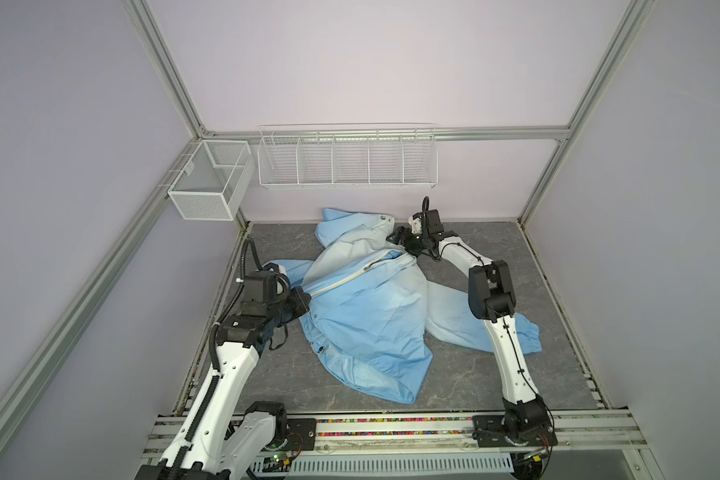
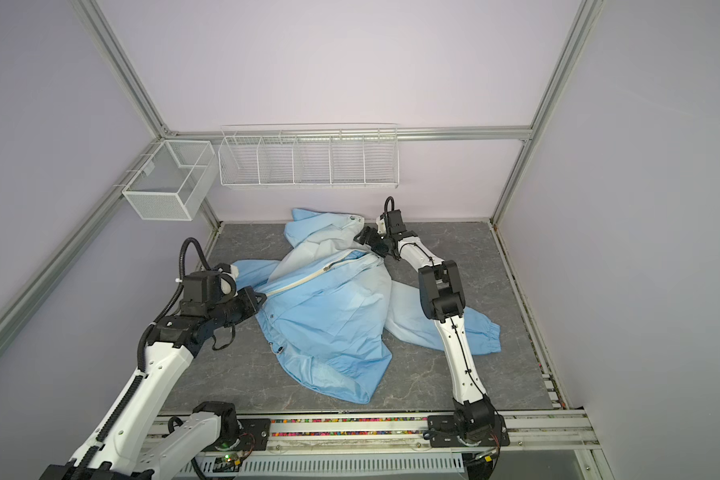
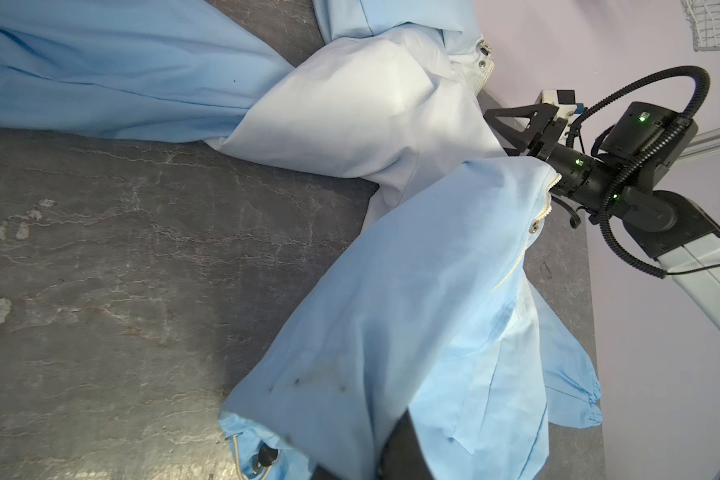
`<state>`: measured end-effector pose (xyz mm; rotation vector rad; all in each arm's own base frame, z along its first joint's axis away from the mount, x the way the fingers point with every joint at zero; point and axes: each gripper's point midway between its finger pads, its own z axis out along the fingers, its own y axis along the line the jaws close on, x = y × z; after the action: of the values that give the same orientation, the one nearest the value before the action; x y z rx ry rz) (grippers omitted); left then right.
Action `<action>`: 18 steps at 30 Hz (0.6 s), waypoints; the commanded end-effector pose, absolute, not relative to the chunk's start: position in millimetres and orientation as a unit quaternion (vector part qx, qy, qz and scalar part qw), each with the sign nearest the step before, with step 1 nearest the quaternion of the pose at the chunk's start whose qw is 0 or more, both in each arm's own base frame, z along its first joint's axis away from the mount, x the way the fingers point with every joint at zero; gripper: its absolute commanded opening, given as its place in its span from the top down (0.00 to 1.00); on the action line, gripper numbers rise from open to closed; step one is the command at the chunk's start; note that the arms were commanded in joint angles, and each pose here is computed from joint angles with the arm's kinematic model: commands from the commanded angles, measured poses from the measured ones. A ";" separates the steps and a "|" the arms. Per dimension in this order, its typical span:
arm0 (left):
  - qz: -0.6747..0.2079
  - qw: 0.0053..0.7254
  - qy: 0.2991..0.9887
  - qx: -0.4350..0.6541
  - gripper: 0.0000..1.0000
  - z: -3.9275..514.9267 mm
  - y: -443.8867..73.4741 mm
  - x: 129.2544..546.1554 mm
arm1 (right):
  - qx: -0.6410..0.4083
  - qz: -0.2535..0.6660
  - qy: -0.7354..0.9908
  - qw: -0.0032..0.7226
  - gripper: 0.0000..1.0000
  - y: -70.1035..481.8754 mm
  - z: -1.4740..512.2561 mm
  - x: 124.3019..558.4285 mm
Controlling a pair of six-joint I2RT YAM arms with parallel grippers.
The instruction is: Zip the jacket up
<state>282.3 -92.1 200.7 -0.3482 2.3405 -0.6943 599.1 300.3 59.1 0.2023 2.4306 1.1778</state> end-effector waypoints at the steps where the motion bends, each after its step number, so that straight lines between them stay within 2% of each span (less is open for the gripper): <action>1: -0.260 0.327 0.899 -0.133 1.00 195.9 -89.3 279.9 | 0.111 0.500 0.837 0.194 0.44 325.8 58.8 608.1; 3: -0.257 0.327 0.900 -0.132 1.00 195.8 -88.7 281.2 | 0.120 0.523 0.819 0.204 0.65 325.4 68.0 617.5; 5: -0.251 0.328 0.901 -0.133 1.00 195.8 -86.1 282.9 | 0.117 0.536 0.808 0.215 0.81 322.5 83.8 623.3; 7: -0.245 0.331 0.902 -0.132 1.00 197.1 -83.3 285.3 | 0.109 0.545 0.800 0.228 0.92 315.4 105.3 626.8; 14: -0.217 0.364 0.895 -0.139 1.00 223.5 -61.9 308.5 | 0.106 0.553 0.766 0.311 0.93 245.8 209.6 625.8; 18: -0.197 0.392 0.887 -0.144 1.00 248.1 -44.2 334.3 | 0.134 0.540 0.749 0.361 0.93 174.7 255.1 617.9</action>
<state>315.9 -61.8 219.2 -0.3956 2.3279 -0.5868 612.0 232.8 148.2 0.4058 2.1843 1.4285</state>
